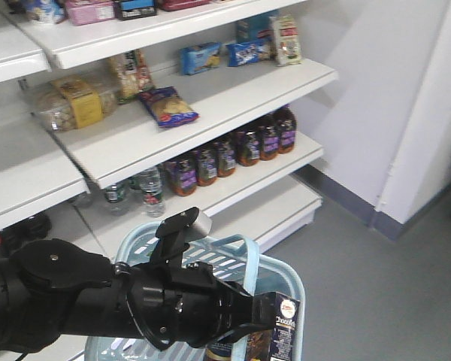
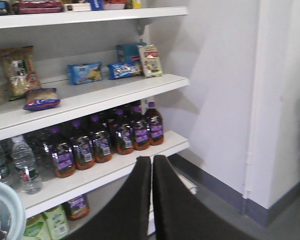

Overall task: Left arm holds basket, right arm returns cookies
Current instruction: 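Drive up to the snack shelf with the basket in the left gripper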

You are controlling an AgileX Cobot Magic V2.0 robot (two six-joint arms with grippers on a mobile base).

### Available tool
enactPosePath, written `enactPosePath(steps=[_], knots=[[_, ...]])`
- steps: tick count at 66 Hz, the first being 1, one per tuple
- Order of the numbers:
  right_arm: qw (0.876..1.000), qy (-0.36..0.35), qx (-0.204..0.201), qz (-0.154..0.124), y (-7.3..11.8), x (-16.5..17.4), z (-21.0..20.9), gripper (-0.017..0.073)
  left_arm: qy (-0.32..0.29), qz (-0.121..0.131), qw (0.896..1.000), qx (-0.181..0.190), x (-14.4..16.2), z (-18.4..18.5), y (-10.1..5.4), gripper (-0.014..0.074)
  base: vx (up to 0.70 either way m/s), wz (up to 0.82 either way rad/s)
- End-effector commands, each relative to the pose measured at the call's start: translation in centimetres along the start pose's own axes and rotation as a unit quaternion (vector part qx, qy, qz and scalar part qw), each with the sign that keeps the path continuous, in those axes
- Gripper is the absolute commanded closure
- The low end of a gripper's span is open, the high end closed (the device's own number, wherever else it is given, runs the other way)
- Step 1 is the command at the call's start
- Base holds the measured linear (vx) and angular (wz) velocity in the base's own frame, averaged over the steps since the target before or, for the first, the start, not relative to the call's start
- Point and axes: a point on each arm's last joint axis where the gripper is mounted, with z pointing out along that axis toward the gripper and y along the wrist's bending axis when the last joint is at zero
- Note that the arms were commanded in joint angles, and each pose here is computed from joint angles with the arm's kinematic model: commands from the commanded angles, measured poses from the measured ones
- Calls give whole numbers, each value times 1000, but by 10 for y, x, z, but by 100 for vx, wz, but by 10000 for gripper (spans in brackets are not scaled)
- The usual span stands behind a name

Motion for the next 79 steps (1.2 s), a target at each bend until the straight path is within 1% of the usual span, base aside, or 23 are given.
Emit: enactPosePath(steps=[1, 35, 79], knots=[[999, -43, 6, -4, -1, -8, -1, 568, -21, 9, 999, 37, -7, -12, -19, 600, 18, 71], [999, -43, 6, -4, -1, -8, -1, 568, -21, 9, 999, 38, -7, -12, -19, 600, 17, 67], [999, -43, 6, -4, -1, -8, -1, 568, -22, 9, 999, 37, -7, -12, -19, 600, 11, 45]])
